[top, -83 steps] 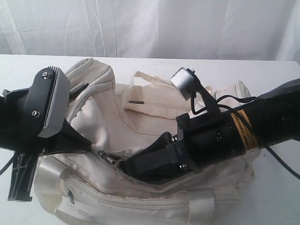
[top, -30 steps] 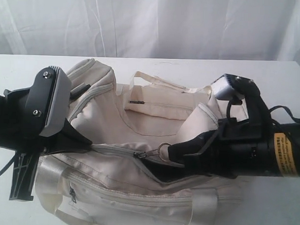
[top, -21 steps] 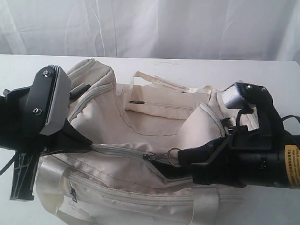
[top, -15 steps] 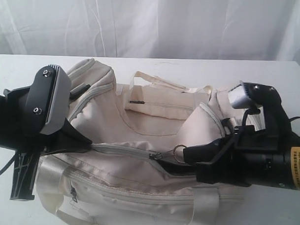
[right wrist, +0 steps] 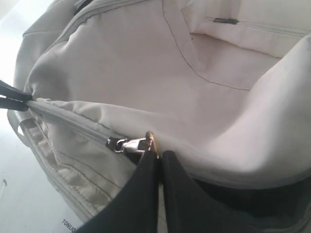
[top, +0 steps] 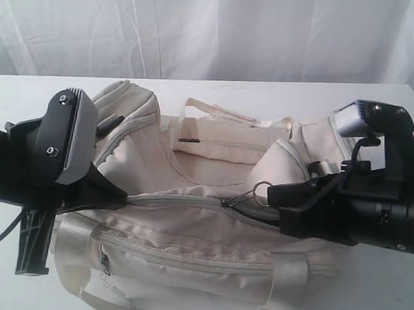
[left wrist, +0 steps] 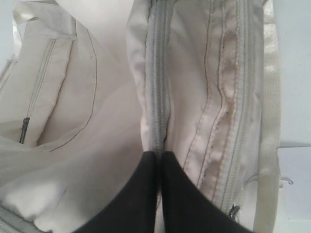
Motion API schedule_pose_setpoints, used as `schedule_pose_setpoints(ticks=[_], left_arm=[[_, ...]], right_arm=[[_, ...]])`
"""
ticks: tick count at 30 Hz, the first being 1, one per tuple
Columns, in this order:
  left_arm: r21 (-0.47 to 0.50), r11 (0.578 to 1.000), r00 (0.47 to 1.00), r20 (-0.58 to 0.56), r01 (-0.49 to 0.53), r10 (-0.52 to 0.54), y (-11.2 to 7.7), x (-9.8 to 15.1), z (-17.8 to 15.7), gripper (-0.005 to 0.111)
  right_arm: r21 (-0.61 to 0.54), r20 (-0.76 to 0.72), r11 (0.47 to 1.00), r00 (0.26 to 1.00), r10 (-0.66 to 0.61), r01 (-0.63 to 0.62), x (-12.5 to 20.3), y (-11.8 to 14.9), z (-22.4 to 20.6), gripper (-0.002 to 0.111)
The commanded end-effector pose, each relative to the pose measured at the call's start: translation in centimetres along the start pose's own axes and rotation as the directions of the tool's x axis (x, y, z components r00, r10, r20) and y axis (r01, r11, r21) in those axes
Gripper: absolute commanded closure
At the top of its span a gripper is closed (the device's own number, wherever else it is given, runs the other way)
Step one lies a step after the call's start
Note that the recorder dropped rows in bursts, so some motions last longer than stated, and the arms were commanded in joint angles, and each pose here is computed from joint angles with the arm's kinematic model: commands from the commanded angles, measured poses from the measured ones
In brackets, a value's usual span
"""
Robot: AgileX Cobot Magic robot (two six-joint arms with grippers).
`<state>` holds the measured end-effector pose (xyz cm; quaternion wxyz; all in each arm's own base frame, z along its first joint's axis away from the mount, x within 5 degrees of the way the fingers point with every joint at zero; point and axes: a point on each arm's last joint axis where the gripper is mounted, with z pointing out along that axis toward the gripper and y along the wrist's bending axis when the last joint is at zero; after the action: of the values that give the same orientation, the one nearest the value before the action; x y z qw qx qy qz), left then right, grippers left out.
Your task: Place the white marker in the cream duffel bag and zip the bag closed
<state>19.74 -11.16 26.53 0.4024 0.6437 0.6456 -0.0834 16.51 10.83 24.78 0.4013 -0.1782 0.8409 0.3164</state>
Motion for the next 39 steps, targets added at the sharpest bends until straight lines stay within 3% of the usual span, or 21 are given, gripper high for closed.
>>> schedule_pose_setpoints(ticks=[1, 10, 12, 13, 15, 16, 18, 21, 24, 28, 39], left_arm=[[0.006, 1.000, 1.000, 0.015, 0.012, -0.012, -0.1, -0.3, -0.1, 0.107], [0.016, 0.999, 0.998, 0.042, 0.043, -0.044, -0.1, -0.6, -0.1, 0.105], [0.017, 0.996, 0.993, 0.078, 0.088, -0.089, -0.1, -0.9, -0.2, 0.089], [0.019, 0.993, 0.988, 0.101, 0.116, -0.117, -0.1, -1.1, -0.2, 0.073], [0.047, 0.990, 0.981, 0.136, 0.133, -0.138, -0.3, -1.4, -0.2, 0.056], [0.066, 0.988, 0.978, 0.149, 0.138, -0.146, -0.4, -1.6, -0.3, 0.054], [0.126, 0.988, 0.970, 0.215, 0.091, -0.117, -1.2, -2.6, -0.2, 0.055], [0.126, 0.992, 0.967, 0.248, 0.031, -0.062, -1.9, -3.9, 0.3, 0.055], [0.010, 1.000, 0.974, 0.226, 0.005, -0.007, -1.8, -4.9, 0.9, 0.055], [-0.020, 1.000, 0.975, 0.222, -0.020, 0.024, -2.0, -5.4, 1.2, 0.055], [-0.019, 1.000, 0.975, 0.221, -0.004, 0.008, -2.1, -5.5, 1.9, 0.055]], right_arm=[[0.053, 0.031, 0.998, 0.999, 0.016, -0.017, -0.2, -0.4, -0.2, 0.108], [0.037, 0.024, 0.999, 1.000, 0.015, -0.016, -0.2, -0.3, -0.2, 0.108], [0.036, 0.024, 0.999, 1.000, 0.015, -0.016, -0.2, -0.3, -0.2, 0.108], [0.036, 0.024, 0.999, 1.000, 0.015, -0.016, -0.2, -0.3, -0.2, 0.108], [0.031, 0.021, 0.999, 1.000, 0.015, -0.016, -0.1, -0.2, -0.2, 0.108], [0.031, 0.021, 0.999, 1.000, 0.015, -0.016, -0.1, -0.2, -0.2, 0.108], [0.031, 0.021, 0.999, 1.000, 0.015, -0.016, -0.1, -0.2, -0.2, 0.108], [0.028, 0.020, 0.999, 1.000, 0.015, -0.016, -0.1, -0.2, -0.2, 0.108], [0.013, 0.013, 1.000, 1.000, 0.015, -0.016, -0.1, -0.1, -0.2, 0.108], [0.005, 0.010, 1.000, 1.000, 0.015, -0.016, 0.0, 0.0, -0.2, 0.108], [-0.026, -0.004, 1.000, 1.000, 0.015, -0.015, 0.1, 0.3, -0.2, 0.108]])
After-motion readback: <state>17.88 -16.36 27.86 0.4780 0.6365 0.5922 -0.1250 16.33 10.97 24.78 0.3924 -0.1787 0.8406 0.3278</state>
